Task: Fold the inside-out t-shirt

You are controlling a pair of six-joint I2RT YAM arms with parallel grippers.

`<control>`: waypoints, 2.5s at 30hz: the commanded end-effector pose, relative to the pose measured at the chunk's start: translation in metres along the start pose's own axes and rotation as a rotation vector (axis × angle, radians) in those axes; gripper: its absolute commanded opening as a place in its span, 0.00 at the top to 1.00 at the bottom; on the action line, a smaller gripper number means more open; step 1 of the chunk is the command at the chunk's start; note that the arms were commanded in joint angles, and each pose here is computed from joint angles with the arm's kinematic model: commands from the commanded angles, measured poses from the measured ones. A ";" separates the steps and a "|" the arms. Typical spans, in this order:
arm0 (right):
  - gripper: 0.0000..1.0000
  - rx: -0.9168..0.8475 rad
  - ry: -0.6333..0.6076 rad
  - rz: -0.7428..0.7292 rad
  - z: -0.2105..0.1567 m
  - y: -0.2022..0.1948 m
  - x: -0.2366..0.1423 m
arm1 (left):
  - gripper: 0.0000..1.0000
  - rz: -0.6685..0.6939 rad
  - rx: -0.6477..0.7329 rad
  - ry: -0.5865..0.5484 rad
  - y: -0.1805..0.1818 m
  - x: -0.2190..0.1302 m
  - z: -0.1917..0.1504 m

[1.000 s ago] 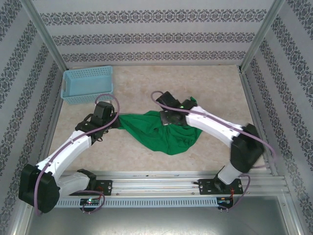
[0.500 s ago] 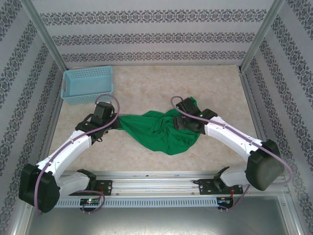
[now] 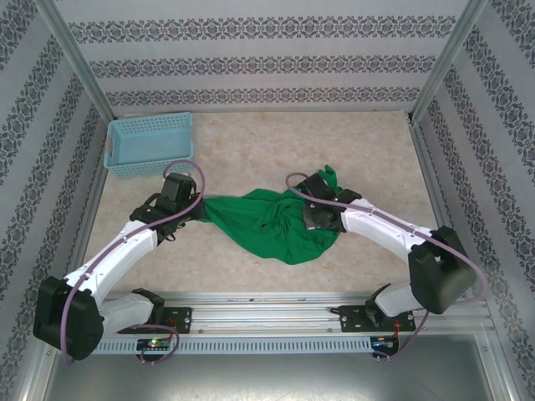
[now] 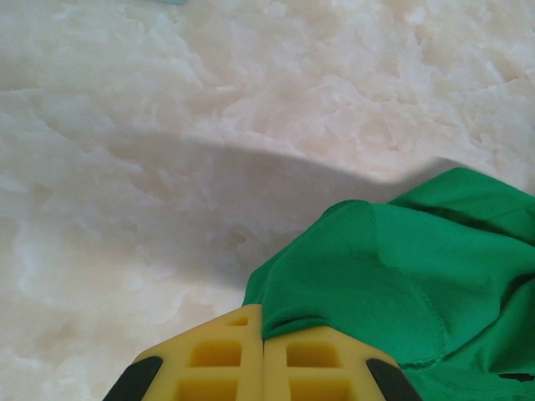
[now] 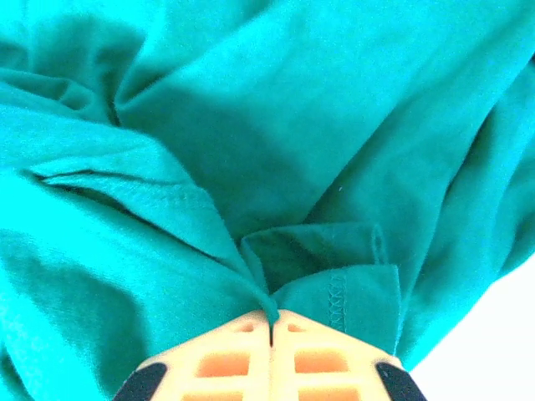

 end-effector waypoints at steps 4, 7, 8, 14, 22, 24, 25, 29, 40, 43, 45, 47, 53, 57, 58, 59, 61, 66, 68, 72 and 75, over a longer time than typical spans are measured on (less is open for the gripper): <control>1.00 0.034 -0.179 -0.127 0.026 -0.036 -0.069 | 1.00 0.001 -0.014 -0.075 -0.004 -0.022 0.025; 1.00 0.061 -0.278 -0.186 0.034 -0.058 -0.115 | 1.00 0.006 -0.019 -0.128 -0.006 -0.037 0.042; 1.00 0.068 -0.317 -0.197 0.037 -0.064 -0.132 | 1.00 0.005 -0.024 -0.150 -0.006 -0.044 0.048; 1.00 0.166 -0.615 -0.244 0.043 -0.110 -0.263 | 1.00 -0.050 -0.077 -0.353 -0.010 -0.109 0.095; 1.00 0.279 -0.955 -0.086 0.021 -0.136 -0.387 | 1.00 -0.361 -0.104 -0.662 -0.037 -0.234 0.133; 1.00 0.286 -1.007 -0.031 0.017 -0.136 -0.406 | 1.00 -0.438 -0.082 -0.688 -0.047 -0.255 0.137; 1.00 0.280 -1.029 -0.007 0.018 -0.134 -0.412 | 1.00 -0.473 -0.069 -0.693 -0.052 -0.263 0.138; 1.00 0.273 -0.995 -0.057 0.030 -0.132 -0.397 | 1.00 -0.489 -0.058 -0.679 -0.060 -0.261 0.144; 1.00 0.391 -0.610 -0.206 0.085 -0.148 -0.264 | 1.00 0.033 0.011 -0.291 -0.051 -0.109 0.165; 1.00 0.396 -0.714 -0.168 0.092 -0.153 -0.294 | 1.00 -0.137 0.008 -0.390 -0.074 -0.142 0.180; 1.00 0.371 -0.813 -0.138 0.091 -0.151 -0.324 | 1.00 -0.244 0.005 -0.493 -0.083 -0.177 0.190; 1.00 0.356 -0.914 -0.095 0.085 -0.147 -0.356 | 1.00 -0.334 0.008 -0.589 -0.087 -0.216 0.195; 1.00 0.317 -1.161 0.053 0.044 -0.131 -0.437 | 1.00 -0.582 0.031 -0.776 -0.091 -0.310 0.182; 1.00 0.297 -1.297 0.120 0.014 -0.124 -0.480 | 1.00 -0.683 0.052 -0.842 -0.088 -0.353 0.170; 1.00 0.296 -1.317 0.129 0.009 -0.124 -0.488 | 1.00 -0.698 0.054 -0.858 -0.086 -0.361 0.167; 1.00 0.298 -1.331 0.129 0.006 -0.124 -0.493 | 1.00 -0.707 0.050 -0.873 -0.084 -0.368 0.165; 1.00 0.314 -1.340 0.107 0.006 -0.128 -0.496 | 1.00 -0.708 0.047 -0.884 -0.083 -0.372 0.165; 1.00 0.392 -1.264 -0.039 0.035 -0.148 -0.468 | 1.00 -0.638 0.041 -0.833 -0.093 -0.336 0.184; 1.00 0.417 -1.201 -0.124 0.053 -0.158 -0.443 | 1.00 -0.539 0.025 -0.787 -0.095 -0.301 0.196; 1.00 0.430 -1.048 -0.250 0.088 -0.171 -0.375 | 1.00 -0.353 0.031 -0.671 -0.098 -0.219 0.215; 1.00 0.438 -0.921 -0.264 0.110 -0.172 -0.307 | 1.00 -0.213 0.042 -0.561 -0.097 -0.143 0.218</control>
Point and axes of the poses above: each hand's point on the last joint's axis, 136 mm out from that joint toward the fingers, its own x axis out along the fingers, its own y axis along the line the jaws close on, z = x × y, the point moved 3 cm from there along -x, back along the fingers, and after that the axes turned 6 degrees about -x, right-handed, at the moved point
